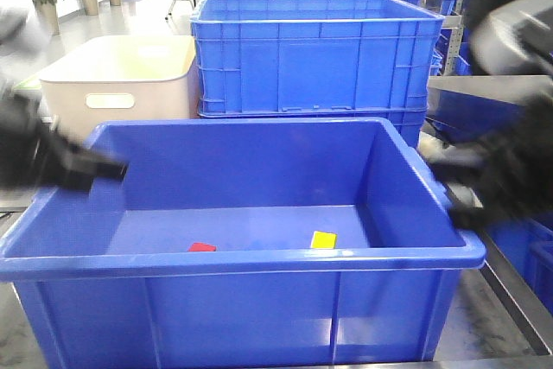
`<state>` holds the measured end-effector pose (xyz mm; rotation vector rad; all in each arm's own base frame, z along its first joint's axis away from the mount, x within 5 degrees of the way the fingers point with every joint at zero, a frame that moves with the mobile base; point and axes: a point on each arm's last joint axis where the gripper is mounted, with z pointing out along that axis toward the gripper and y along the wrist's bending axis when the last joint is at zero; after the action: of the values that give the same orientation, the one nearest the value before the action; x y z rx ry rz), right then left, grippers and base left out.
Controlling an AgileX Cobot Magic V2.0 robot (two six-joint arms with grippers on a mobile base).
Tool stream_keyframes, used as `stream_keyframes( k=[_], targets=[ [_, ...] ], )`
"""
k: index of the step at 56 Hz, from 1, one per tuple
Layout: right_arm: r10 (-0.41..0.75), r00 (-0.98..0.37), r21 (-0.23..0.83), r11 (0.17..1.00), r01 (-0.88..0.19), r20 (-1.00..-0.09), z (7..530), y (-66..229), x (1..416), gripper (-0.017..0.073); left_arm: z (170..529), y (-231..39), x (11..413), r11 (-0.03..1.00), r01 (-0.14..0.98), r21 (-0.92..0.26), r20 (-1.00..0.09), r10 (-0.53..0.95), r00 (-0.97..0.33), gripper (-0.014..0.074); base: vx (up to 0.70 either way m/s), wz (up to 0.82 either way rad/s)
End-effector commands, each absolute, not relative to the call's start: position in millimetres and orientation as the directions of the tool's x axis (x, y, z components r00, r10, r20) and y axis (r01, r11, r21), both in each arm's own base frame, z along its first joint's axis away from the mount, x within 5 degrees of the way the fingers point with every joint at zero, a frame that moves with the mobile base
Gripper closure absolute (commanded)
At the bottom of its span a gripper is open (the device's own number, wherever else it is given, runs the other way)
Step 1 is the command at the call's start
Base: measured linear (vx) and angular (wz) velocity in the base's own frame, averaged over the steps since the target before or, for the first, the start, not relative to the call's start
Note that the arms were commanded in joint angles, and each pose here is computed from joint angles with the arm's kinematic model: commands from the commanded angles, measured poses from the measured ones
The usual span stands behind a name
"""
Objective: Pick red and yellow blocks into blue bin
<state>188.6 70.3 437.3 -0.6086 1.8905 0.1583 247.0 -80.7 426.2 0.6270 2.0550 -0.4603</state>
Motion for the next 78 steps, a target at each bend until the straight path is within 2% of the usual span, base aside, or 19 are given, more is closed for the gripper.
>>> stream_keyframes(
  k=[1,12,19,63,78],
  targets=[
    [-0.237,-0.093,-0.182,0.899,-0.399,-0.967,431,56,156,0.057,420,-71,220,0.862,0.497,-0.102,-0.931,0.093,-0.353,0.0594,0.0,0.0],
    [-0.159,0.066,-0.172,0.932,-0.32,-0.985,372,36,106,0.057,367,-56,170,0.899,0.424,-0.115,-0.95,0.026,-0.313,0.0594,0.0,0.0],
    [-0.143,0.105,-0.168,0.939,-0.301,-0.984,354,31,96,0.057,347,-51,150,0.904,0.406,-0.133,-0.949,0.002,-0.315,0.0594,0.0,0.0],
    [-0.143,0.112,-0.17,0.939,-0.297,-0.983,352,31,95,0.057,345,-53,141,0.893,0.43,-0.133,-0.952,0.005,-0.306,0.0594,0.0,0.0],
    [-0.143,0.111,-0.17,0.939,-0.298,-0.984,352,31,95,0.057,349,-50,143,0.908,0.401,-0.124,-0.964,-0.014,-0.266,0.0594,0.0,0.0]
  ],
)
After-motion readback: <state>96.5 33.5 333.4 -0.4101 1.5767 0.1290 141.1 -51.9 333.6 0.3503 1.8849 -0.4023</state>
